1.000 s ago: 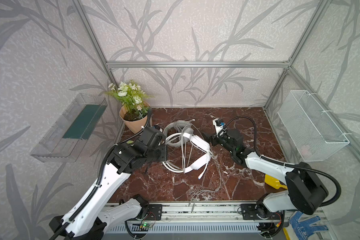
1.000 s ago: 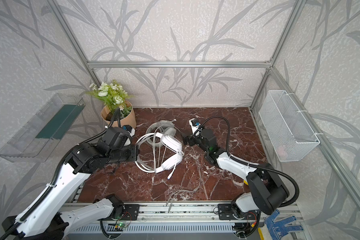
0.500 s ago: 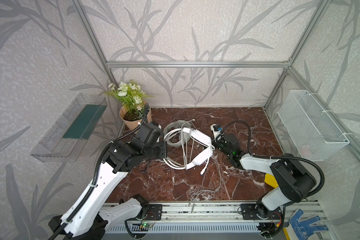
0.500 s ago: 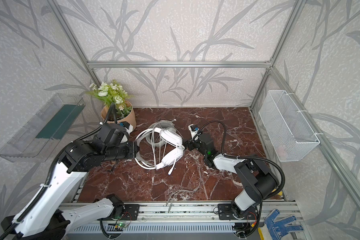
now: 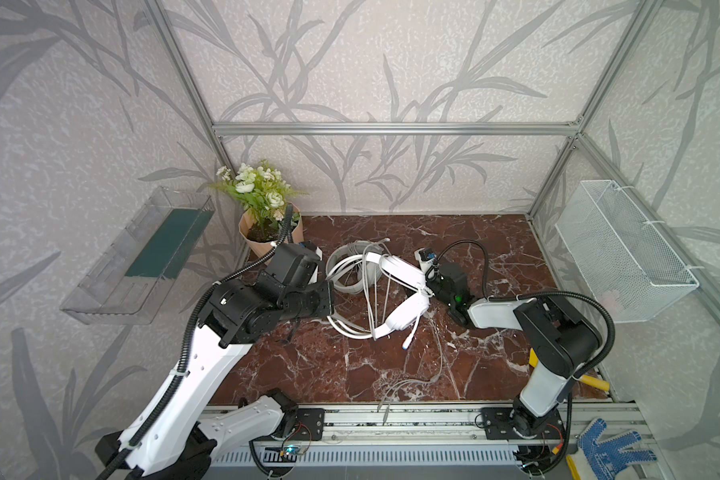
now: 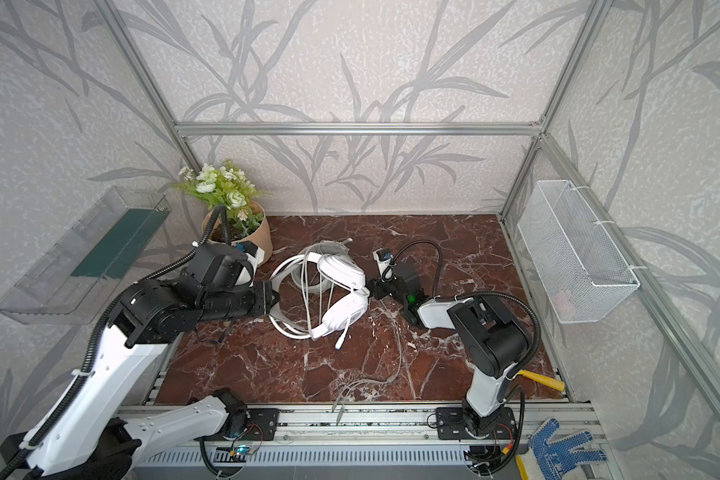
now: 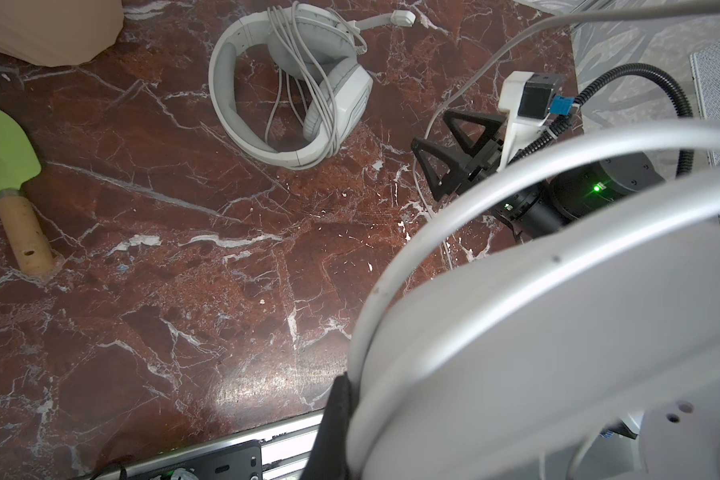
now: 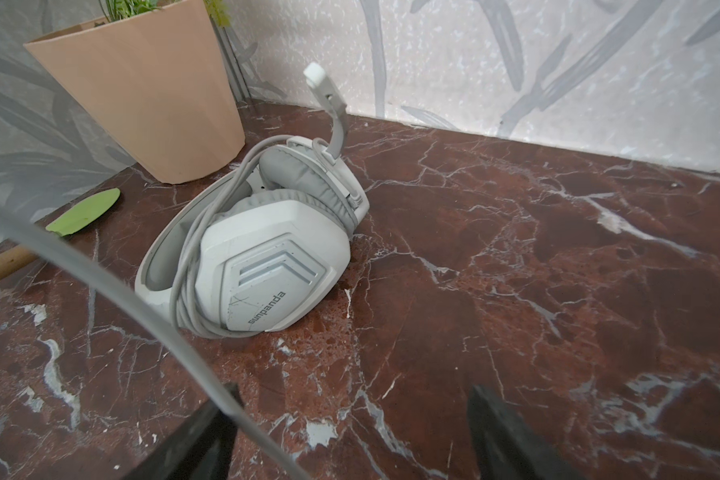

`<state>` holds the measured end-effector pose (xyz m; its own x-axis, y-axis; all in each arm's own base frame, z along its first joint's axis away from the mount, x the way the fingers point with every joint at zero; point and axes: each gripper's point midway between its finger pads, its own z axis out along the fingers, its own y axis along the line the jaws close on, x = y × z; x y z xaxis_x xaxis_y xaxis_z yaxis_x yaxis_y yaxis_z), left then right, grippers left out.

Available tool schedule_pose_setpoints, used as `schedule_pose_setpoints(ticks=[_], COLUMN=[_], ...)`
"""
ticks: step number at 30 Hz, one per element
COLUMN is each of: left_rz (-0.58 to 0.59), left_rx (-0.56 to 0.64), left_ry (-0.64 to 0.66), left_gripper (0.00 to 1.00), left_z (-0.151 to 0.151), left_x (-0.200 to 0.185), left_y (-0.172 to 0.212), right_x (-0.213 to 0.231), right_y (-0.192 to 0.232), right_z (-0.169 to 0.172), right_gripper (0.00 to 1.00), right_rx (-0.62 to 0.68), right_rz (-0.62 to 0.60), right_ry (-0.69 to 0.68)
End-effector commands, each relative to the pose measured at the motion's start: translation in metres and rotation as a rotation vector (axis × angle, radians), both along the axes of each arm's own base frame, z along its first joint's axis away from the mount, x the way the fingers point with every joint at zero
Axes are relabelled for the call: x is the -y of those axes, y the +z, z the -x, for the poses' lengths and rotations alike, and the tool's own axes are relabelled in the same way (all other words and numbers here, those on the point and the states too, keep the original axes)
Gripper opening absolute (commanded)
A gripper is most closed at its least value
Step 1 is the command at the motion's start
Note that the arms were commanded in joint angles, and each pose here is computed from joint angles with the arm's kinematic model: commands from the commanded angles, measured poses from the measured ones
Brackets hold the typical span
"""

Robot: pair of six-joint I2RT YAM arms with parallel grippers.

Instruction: Wrap the headphones

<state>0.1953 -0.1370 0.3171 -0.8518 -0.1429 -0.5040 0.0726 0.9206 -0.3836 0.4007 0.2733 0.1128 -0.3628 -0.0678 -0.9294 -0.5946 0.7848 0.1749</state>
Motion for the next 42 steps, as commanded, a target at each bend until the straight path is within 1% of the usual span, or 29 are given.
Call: schedule_pose_setpoints(ticks=[1, 7, 8, 10, 13, 18, 21, 25, 32, 35, 39, 42], left_rz=[0.086, 0.107, 0.108, 0.11, 0.124, 0.173, 0.218, 0.256, 0.292, 0.3, 0.302, 0.291], left_rx=[0.043, 0.042, 0.042, 0.047, 0.054, 0.083, 0.1, 0.126, 0.174, 0.179, 0.175, 0.179], left_ry=[0.007, 0.004, 0.005, 0.008, 0.012, 0.015, 0.011, 0.011, 0.019, 0.016, 0.022, 0.044], left_gripper=[0.0, 0.0, 0.0, 0.0, 0.0, 0.0, 0.0, 0.0, 0.0, 0.0, 0.0, 0.0], left_z=[-0.001, 0.0, -0.001, -0.001, -0.001, -0.003, -0.004, -0.006, -0.01, -0.013, -0.017, -0.021], left_x=[0.006, 0.009, 0.009, 0.008, 0.009, 0.013, 0.018, 0.021, 0.021, 0.024, 0.025, 0.021], left_y=[0.024, 0.027, 0.027, 0.028, 0.031, 0.041, 0.05, 0.062, 0.081, 0.084, 0.082, 0.081], right_x=[-0.008, -0.008, -0.008, -0.007, -0.008, -0.014, -0.016, -0.016, -0.016, -0.019, -0.024, -0.032], right_y=[0.006, -0.01, -0.012, -0.016, -0.016, -0.018, -0.02, -0.022, -0.039, -0.045, -0.041, -0.035], right_z=[-0.006, -0.008, -0.008, -0.008, -0.005, 0.004, 0.008, 0.014, 0.028, 0.036, 0.048, 0.061], right_gripper=[0.8, 0.66, 0.6, 0.46, 0.32, 0.14, 0.07, 0.0, 0.0, 0.0, 0.0, 0.0], right_rx=[0.012, -0.011, -0.014, -0.024, -0.023, -0.047, -0.063, -0.091, -0.131, -0.163, -0.144, -0.143], right_rz=[-0.029, -0.023, -0.022, -0.025, -0.033, -0.056, -0.081, -0.096, -0.055, -0.061, -0.055, -0.046], right_ry=[0.023, 0.014, 0.012, 0.008, 0.022, 0.074, 0.082, 0.075, 0.05, 0.052, 0.051, 0.081])
